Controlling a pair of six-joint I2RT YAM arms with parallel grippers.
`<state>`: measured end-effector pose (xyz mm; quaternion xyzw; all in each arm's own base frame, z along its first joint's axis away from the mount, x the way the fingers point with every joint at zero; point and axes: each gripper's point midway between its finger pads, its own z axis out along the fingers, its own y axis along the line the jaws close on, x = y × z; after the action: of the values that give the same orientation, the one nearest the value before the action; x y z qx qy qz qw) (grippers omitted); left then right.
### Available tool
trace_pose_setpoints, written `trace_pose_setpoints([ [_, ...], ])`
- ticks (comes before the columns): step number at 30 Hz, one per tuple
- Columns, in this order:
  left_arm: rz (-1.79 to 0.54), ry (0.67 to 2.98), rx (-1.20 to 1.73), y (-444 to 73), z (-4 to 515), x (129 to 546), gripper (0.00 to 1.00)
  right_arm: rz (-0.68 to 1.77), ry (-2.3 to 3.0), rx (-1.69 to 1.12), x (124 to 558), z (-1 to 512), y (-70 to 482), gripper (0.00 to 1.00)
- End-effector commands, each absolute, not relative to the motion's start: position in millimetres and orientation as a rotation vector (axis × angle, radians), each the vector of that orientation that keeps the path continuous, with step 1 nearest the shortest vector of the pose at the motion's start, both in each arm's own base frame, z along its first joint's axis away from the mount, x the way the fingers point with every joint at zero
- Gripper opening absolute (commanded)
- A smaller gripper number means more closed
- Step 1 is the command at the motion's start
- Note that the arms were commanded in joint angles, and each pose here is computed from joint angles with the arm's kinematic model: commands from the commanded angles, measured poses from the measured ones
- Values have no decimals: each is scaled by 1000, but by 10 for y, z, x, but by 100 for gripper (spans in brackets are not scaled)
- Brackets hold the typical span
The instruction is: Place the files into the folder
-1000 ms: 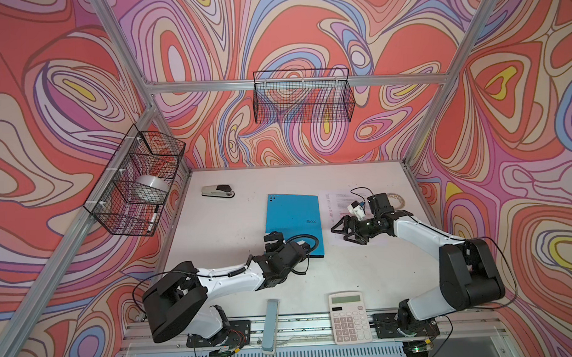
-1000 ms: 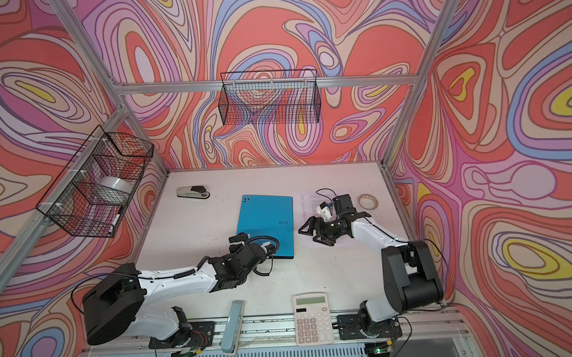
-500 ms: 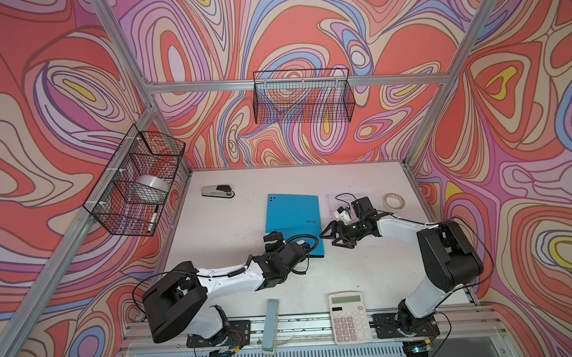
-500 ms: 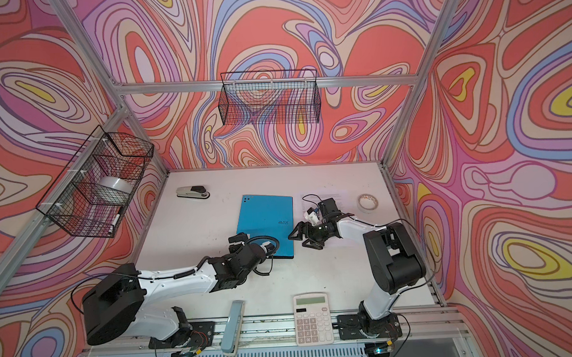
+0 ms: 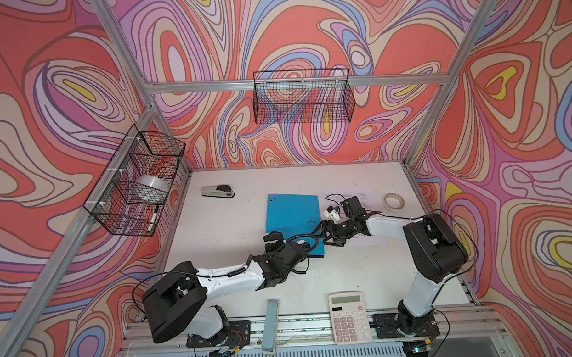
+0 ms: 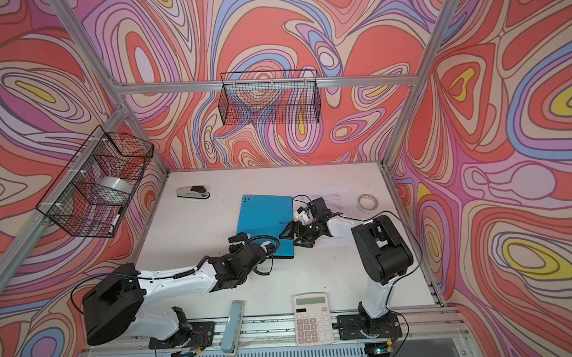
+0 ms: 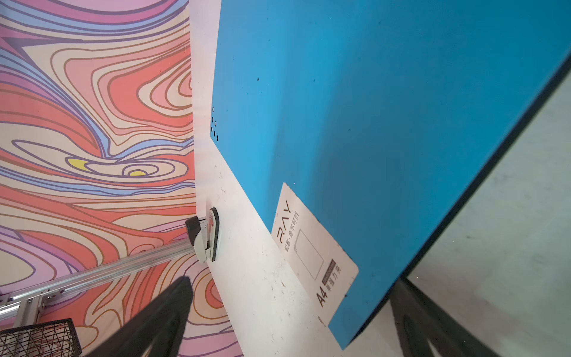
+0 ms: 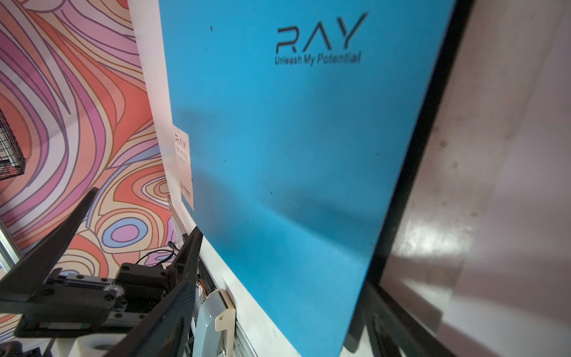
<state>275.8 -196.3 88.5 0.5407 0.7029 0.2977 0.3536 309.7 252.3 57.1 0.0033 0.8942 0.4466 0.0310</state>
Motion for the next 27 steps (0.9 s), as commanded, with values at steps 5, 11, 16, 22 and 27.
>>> trace_pose_setpoints([
  [5,749,1822,1353,-1994,1004,2775,100,1483,2673,-11,3169,730,2654,88],
  [11,703,1850,1381,-2006,982,2718,100,1545,2618,-10,3192,864,2698,88],
  [16,669,1846,1424,-2021,1030,2668,100,1585,2590,-3,3214,930,2727,88],
  [22,568,1931,1401,-1922,1290,2670,100,1598,2582,11,3245,973,2742,88],
  [27,438,2029,1234,-1752,1707,2767,100,1618,2546,14,3265,1110,2760,88],
])
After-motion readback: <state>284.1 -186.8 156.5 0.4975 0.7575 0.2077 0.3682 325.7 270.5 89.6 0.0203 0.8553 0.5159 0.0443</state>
